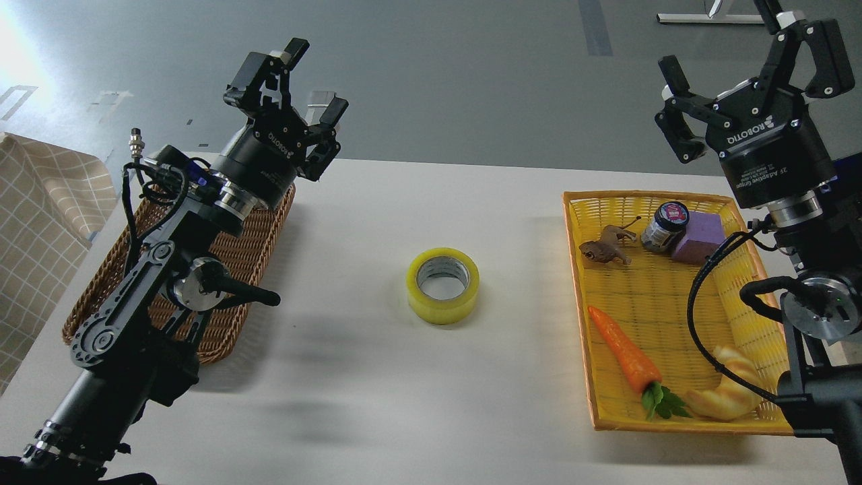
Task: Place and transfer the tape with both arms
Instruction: 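Lower the left gripper toward the tape roll on the table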
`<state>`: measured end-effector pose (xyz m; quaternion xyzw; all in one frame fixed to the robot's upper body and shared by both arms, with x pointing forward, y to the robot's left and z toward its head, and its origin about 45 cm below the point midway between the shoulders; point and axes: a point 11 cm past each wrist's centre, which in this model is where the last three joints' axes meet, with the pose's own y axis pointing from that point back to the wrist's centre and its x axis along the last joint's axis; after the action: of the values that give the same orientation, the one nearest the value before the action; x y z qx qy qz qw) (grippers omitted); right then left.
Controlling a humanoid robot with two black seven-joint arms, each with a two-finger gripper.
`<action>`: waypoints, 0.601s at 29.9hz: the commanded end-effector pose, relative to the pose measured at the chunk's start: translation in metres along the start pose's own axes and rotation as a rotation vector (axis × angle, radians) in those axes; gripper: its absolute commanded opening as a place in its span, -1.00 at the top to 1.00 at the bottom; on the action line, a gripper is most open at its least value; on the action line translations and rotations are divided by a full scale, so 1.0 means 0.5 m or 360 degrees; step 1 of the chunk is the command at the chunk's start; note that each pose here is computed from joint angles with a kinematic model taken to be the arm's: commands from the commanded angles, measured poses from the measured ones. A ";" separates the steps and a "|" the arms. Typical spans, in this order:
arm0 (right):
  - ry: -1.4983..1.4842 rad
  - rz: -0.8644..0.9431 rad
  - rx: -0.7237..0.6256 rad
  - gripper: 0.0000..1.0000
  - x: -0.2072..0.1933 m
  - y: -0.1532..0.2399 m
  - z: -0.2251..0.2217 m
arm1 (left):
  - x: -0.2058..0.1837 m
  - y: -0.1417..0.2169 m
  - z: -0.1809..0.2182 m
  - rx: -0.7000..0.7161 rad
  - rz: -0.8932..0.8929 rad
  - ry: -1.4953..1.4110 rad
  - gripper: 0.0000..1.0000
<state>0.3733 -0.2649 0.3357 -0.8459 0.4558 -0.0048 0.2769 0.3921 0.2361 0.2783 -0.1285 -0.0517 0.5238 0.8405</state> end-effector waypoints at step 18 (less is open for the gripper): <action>-0.0031 -0.0096 0.0069 -1.00 -0.026 -0.055 -0.033 | -0.132 -0.018 -0.120 0.0408 -0.0494 -0.1367 -0.96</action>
<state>0.3810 -0.2520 0.3618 -0.8516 0.4300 -0.0120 0.2994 0.3893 0.1694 0.2435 0.1717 -0.3135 0.4342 0.8269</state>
